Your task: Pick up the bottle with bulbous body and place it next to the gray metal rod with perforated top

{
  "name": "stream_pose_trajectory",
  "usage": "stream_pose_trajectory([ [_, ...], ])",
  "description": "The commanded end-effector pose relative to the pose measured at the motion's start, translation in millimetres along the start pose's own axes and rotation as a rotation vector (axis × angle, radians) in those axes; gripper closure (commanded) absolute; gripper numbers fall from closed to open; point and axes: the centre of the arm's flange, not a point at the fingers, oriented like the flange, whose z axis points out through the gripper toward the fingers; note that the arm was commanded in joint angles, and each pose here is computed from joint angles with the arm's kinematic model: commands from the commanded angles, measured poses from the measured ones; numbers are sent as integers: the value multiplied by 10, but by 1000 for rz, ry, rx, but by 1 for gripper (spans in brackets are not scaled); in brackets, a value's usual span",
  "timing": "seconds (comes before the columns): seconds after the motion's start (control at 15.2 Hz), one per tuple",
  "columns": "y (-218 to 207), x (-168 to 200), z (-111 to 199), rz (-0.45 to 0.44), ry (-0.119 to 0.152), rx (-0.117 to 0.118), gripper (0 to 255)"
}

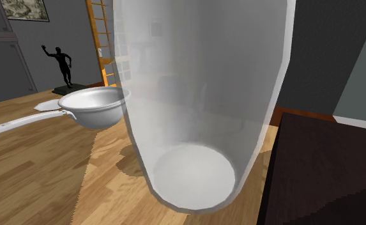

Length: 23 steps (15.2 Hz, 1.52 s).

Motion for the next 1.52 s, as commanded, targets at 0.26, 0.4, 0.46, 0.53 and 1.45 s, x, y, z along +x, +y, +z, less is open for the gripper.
stream_pose_trajectory([
  [0.26,14,-14,-313,0,0,0,255],
  [0.4,15,-18,-419,0,0,0,255],
  [0.46,15,-21,-471,0,0,0,255],
  [0.53,16,-23,-524,0,0,0,255],
  [1.45,1045,-283,-821,0,0,0,255],
])
